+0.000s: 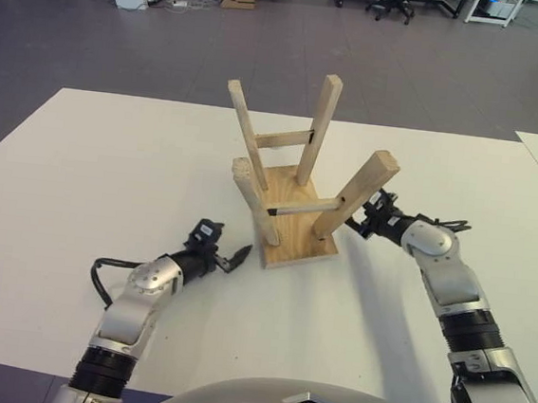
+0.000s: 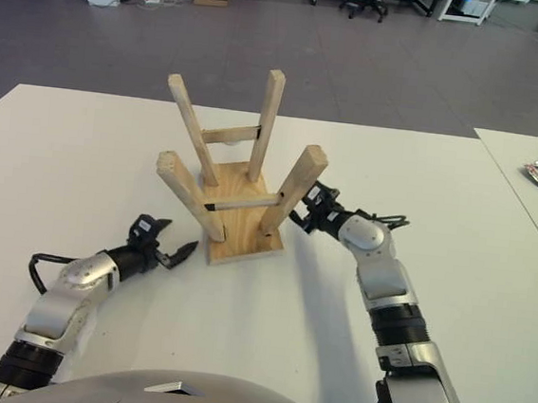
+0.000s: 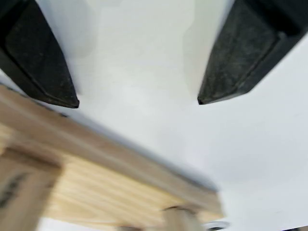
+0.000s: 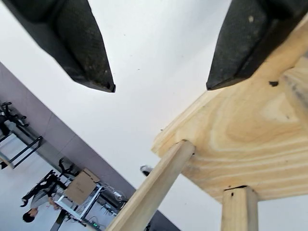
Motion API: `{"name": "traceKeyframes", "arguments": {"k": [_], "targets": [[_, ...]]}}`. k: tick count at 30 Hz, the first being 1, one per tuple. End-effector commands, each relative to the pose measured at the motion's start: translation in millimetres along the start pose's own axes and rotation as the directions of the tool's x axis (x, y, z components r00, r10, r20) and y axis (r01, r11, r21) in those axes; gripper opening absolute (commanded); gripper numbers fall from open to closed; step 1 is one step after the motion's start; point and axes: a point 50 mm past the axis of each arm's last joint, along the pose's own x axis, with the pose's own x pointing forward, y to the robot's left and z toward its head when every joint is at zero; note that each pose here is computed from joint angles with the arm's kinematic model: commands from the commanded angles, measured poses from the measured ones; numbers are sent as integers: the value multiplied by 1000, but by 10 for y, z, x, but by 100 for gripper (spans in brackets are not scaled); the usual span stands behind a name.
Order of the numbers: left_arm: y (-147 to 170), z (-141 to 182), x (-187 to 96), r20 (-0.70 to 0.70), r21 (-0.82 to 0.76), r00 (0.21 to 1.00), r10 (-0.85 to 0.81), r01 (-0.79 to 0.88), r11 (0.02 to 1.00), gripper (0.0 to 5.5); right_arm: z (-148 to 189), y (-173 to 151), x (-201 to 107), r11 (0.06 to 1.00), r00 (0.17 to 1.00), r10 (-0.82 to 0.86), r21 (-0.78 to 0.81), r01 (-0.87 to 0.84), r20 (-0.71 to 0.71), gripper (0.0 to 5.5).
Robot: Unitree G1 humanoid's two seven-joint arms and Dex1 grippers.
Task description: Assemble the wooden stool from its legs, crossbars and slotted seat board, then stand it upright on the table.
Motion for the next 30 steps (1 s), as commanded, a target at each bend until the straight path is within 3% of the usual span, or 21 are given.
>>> {"name": "traceKeyframes", "arguments": {"k": [1,3,5,7,10,14,15,17,19,21,23,24,30], "targets": [[233,181,-112,81,-12,986,148,-148,989,456,187,-134,-126,1000,999,-10,-16,10,30,355],[274,672,-161,280,-42,943,177,-173,984,456,380,-361,-244,996,991,-94,12,93,91,355],[85,1613,-179,576,-32,817,33,-17,999,456,806,-562,-399,989,958,-136,86,117,254,355],[-43,2170,-315,697,47,714,-68,49,998,456,1177,-645,-509,988,911,-139,119,100,388,355],[-239,2641,-466,777,62,610,-158,175,983,456,1716,-715,-701,980,802,-132,198,18,583,355],[-434,2907,-584,823,8,529,-209,356,934,456,2226,-638,-953,939,588,-107,276,-205,802,355],[-443,2921,-606,822,-6,530,-209,375,927,456,2276,-627,-984,926,560,-111,290,-242,821,355],[-495,2745,-563,775,-89,597,-208,429,899,456,2191,-545,-876,910,619,-90,317,-266,780,355],[-609,2251,-418,643,-275,734,-218,487,829,456,1817,-323,-542,857,768,-36,414,-305,639,355],[-722,1632,-293,436,-469,868,-235,443,764,456,1300,-10,-224,807,903,41,519,-282,427,355],[-767,992,-210,210,-604,952,-221,304,737,456,890,245,-92,769,956,101,588,-249,274,355],[-759,875,-199,176,-624,963,-202,268,734,456,845,267,-79,759,960,104,602,-247,261,355],[-548,1144,-65,296,-519,948,-117,262,813,456,952,206,-64,764,948,77,593,-256,310,355]]}}
